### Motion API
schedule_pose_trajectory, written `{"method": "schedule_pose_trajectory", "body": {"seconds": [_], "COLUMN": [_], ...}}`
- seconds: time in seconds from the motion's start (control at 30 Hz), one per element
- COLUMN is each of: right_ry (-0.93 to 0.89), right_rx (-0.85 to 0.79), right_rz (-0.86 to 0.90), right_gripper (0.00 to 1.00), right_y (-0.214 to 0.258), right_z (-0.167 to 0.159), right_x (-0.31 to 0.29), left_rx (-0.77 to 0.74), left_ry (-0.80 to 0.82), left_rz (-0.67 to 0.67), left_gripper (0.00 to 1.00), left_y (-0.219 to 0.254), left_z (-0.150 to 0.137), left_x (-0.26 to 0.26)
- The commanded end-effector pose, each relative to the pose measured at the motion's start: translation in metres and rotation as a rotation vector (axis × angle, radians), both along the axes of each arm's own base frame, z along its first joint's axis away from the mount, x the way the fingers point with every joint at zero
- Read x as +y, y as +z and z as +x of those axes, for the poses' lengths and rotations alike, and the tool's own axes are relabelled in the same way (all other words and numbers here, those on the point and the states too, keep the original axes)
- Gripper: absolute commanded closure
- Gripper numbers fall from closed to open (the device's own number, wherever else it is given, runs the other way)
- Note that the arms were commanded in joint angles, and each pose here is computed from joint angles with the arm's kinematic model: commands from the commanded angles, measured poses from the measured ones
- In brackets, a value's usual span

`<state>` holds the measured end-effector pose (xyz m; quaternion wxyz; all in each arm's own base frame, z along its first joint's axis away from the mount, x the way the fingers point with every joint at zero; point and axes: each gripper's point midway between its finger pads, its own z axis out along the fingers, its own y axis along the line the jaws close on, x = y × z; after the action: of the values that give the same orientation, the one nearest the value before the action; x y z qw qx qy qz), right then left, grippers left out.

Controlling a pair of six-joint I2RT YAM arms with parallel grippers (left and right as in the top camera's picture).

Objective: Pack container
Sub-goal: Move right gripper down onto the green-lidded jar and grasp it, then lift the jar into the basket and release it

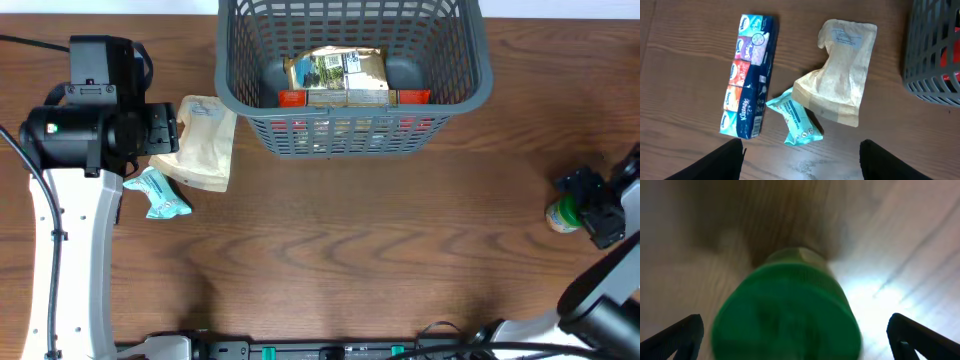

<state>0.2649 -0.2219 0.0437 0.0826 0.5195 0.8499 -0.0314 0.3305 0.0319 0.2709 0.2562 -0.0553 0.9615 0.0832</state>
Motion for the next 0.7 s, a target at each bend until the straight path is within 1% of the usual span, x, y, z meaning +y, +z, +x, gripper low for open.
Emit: {"method": "schedule_pose_trajectory", "body": {"seconds": [0.0,0.17,0.37,0.43,0.5,0.53,0.57,0.67], "right_ry": [0.0,0.008,0.017,0.025,0.029,0.029,0.03,0.03], "right_rx": [0.043,0.072,0.064,0.063,0.064,0.064,0.064,0.065], "right_rz": [0.035,0.057,0.049,0.047,0.047,0.048,0.048,0.049], "right_gripper": [0.01,0.01,0.01,0.03,0.09,0.19,0.25,0.51], "right_y": [-0.022,-0.042,-0.044,-0.044,-0.044,-0.044,-0.044,-0.044], "right_z": [-0.004,-0.003,-0.001,0.0,0.0,0.0,0.0,0.0], "right_x": [0.001,0.0,-0.002,-0.002,-0.002,-0.002,-0.001,-0.001], "left_rx": [-0.004,-0.004,-0.004,-0.004,-0.004,-0.004,-0.004,-0.003], "left_ry": [0.005,0.005,0.005,0.005,0.005,0.005,0.005,0.005], "left_rz": [0.008,0.008,0.008,0.008,0.008,0.008,0.008,0.008], "left_gripper": [0.26,0.27,0.27,0.27,0.27,0.27,0.27,0.26], "left_y": [0.002,0.002,0.003,0.002,0.002,0.002,0.002,0.002], "left_z": [0.001,0.001,0.001,0.001,0.001,0.001,0.001,0.001], "left_x": [0.002,0.002,0.002,0.002,0.002,0.002,0.002,0.002]}}
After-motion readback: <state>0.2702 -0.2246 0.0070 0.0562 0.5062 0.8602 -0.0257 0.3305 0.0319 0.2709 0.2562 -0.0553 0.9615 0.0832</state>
